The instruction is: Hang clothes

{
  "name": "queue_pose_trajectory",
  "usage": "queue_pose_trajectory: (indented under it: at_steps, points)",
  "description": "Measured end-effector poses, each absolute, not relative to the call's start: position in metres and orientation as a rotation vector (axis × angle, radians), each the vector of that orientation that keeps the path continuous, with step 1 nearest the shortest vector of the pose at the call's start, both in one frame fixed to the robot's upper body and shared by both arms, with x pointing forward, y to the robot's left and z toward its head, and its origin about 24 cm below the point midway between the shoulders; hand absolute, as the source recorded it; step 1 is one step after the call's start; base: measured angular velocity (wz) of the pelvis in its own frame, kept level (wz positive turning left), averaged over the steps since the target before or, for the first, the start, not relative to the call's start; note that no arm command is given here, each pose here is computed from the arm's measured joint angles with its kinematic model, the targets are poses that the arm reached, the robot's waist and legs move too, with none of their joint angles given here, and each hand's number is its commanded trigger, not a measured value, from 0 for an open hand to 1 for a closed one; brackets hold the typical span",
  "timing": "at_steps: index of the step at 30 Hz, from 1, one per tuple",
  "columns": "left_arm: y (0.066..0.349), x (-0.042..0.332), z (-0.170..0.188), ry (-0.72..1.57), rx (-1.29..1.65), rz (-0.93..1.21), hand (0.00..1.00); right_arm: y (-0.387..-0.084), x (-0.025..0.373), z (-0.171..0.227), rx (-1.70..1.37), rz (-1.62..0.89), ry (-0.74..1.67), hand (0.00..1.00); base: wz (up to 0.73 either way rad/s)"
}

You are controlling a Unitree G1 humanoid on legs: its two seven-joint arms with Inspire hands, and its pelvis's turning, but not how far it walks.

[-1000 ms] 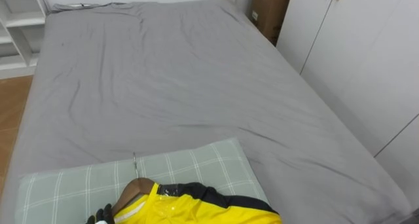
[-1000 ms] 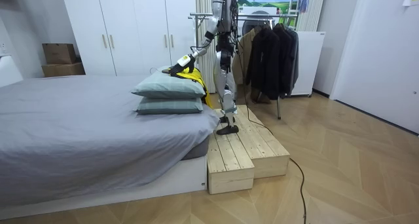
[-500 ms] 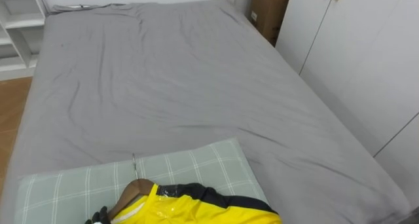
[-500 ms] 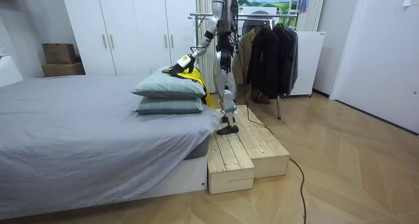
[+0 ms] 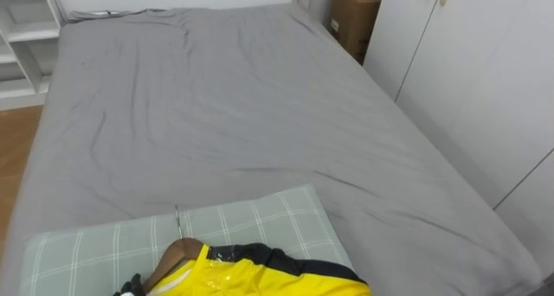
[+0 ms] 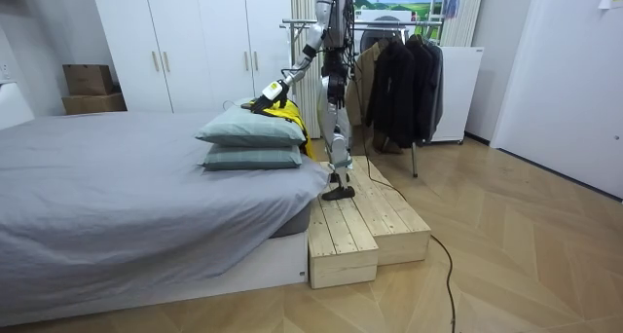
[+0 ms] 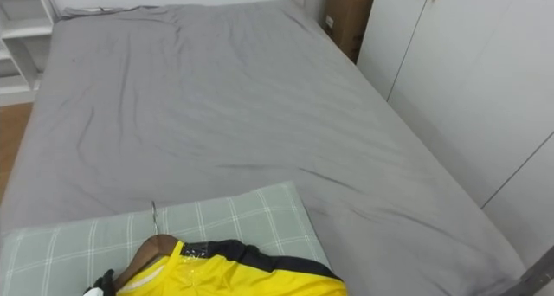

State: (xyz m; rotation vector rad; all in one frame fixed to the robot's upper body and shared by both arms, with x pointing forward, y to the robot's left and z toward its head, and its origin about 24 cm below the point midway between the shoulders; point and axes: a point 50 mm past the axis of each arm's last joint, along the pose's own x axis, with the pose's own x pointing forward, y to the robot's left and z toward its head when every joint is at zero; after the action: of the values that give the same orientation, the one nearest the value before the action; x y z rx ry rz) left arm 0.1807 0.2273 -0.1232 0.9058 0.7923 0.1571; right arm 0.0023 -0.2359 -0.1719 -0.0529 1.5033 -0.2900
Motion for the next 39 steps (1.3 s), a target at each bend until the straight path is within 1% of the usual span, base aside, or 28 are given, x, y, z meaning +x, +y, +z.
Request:
queue_pose_trajectory:
  at_steps: [3, 5, 7, 9, 11, 12, 13, 14, 16, 18, 21, 24, 31, 33, 35, 36, 37, 39]
  points:
    - [0.228, 0.18, -0.124, 0.8, 0.904, 0.153, 0.0, -0.236, -0.001, -0.172, -0.059, -0.286, 1.517, 0.0, 0.0]
    - [0.228, 0.18, -0.124, 0.806, 0.894, 0.159, 0.1, -0.236, -0.001, -0.172, -0.056, -0.29, 1.522, 0.0, 0.0]
    - [0.23, 0.18, -0.124, 0.815, 0.893, 0.163, 0.1, -0.236, -0.002, -0.172, -0.058, -0.289, 1.526, 0.0, 0.0]
    - [0.231, 0.179, -0.124, 0.817, 0.893, 0.166, 0.15, -0.236, -0.002, -0.172, -0.058, -0.289, 1.53, 0.0, 0.0]
    - [0.233, 0.18, -0.123, 0.814, 0.9, 0.171, 0.38, -0.236, -0.004, -0.172, -0.059, -0.288, 1.535, 0.0, 0.0]
    - [0.236, 0.182, -0.121, 0.809, 0.907, 0.175, 0.68, -0.236, -0.005, -0.172, -0.059, -0.289, 1.536, 0.0, 0.0]
    - [0.238, 0.183, -0.12, 0.806, 0.913, 0.179, 0.81, -0.236, -0.006, -0.172, -0.059, -0.289, 1.54, 0.0, 0.0]
    - [0.239, 0.183, -0.12, 0.805, 0.914, 0.181, 0.87, -0.236, -0.006, -0.172, -0.06, -0.288, 1.541, 0.0, 0.0]
    - [0.24, 0.183, -0.119, 0.81, 0.911, 0.185, 0.94, -0.236, -0.007, -0.172, -0.064, -0.285, 1.543, 0.0, 0.0]
    - [0.24, 0.183, -0.12, 0.822, 0.906, 0.177, 0.94, -0.236, -0.008, -0.172, -0.061, -0.284, 1.552, 0.0, 0.0]
    - [0.24, 0.182, -0.121, 0.834, 0.899, 0.161, 0.91, -0.236, -0.008, -0.172, -0.067, -0.272, 1.558, 0.0, 0.0]
    - [0.24, 0.182, -0.122, 0.85, 0.894, 0.145, 0.85, -0.235, -0.009, -0.172, -0.064, -0.254, 1.563, 0.0, 0.0]
    - [0.24, 0.182, -0.122, 0.872, 0.875, 0.119, 0.81, -0.236, -0.011, -0.172, -0.089, -0.221, 1.572, 0.0, 0.0]
    - [0.24, 0.184, -0.121, 0.867, 0.873, 0.121, 0.83, -0.238, -0.01, -0.171, -0.081, -0.237, 1.564, 0.0, 0.0]
    - [0.24, 0.185, -0.121, 0.866, 0.867, 0.126, 0.91, -0.239, -0.009, -0.171, -0.084, -0.238, 1.56, 0.0, 0.0]
    - [0.24, 0.184, -0.121, 0.87, 0.866, 0.127, 0.93, -0.239, -0.008, -0.171, -0.084, -0.237, 1.556, 0.0, 0.0]
    - [0.24, 0.184, -0.121, 0.874, 0.865, 0.128, 1.0, -0.239, -0.007, -0.171, -0.084, -0.236, 1.553, 0.0, 0.0]
    - [0.24, 0.183, -0.122, 0.882, 0.862, 0.126, 1.0, -0.239, -0.008, -0.171, -0.088, -0.233, 1.556, 0.0, 0.0]
